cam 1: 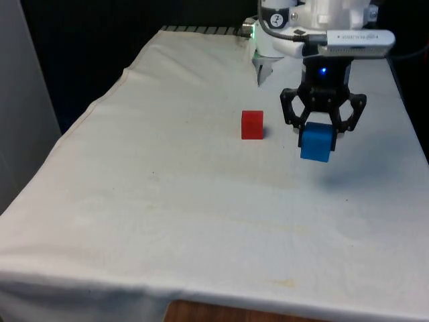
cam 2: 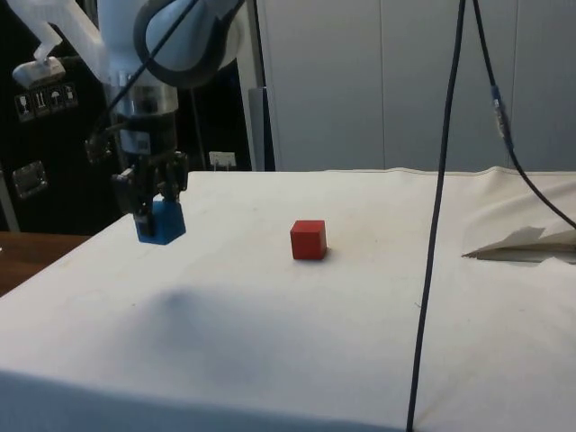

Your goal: Stack the two cubes.

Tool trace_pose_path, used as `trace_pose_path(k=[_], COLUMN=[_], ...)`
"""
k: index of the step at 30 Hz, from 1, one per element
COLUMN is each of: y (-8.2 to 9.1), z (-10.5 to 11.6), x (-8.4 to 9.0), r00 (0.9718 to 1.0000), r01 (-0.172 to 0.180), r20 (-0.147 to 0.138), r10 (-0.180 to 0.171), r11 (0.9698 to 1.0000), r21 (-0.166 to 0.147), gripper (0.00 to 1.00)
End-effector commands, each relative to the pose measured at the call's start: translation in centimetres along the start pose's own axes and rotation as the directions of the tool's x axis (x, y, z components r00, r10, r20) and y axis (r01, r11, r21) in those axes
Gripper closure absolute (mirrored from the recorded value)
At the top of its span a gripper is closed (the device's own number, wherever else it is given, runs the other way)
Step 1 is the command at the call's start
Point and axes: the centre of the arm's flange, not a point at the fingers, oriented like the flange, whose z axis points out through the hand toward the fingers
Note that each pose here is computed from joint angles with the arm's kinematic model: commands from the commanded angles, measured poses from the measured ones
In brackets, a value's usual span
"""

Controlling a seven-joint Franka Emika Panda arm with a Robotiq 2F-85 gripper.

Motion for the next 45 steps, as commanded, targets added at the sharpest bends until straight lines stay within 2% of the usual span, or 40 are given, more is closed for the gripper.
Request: trace_pose_path(k=[1,9,10,23,28,36,37,38,43,45], y=[0.0,0.8,0.7,2.7,3.2,4.8,4.8,5.0,6.0,6.1], z=[-0.3,-2.9,-2.6,-5.7,-6.0,-7.5,-7.3,-7.6,-8.0,-7.9], x=[-0.1,-1.3,-1.2,-3.3,-3.8,-5.7,-5.6,-5.9,-7.1,-7.2], r00=[1.0,1.0,1.0,0.9997,0.9996,0.999,0.9992,0.9989,0.9984,0.9985], r01=[0.0,0.007,0.005,0.024,0.027,0.044,0.041,0.045,0.055,0.055], r20=[0.001,0.0,0.002,-0.006,-0.003,-0.009,-0.001,-0.01,-0.012,-0.004], r10=[0.0,-0.007,-0.005,-0.024,-0.027,-0.044,-0.041,-0.045,-0.055,-0.055], r11=[1.0,1.0,1.0,0.9997,0.9996,0.999,0.9991,0.999,0.9985,0.9984], r21=[0.0,0.0,-0.002,-0.003,-0.008,-0.002,-0.011,-0.002,-0.004,-0.012], gripper=[1.0,1.0,1.0,1.0,1.0,1.0,1.0,1.0,1.0,1.0])
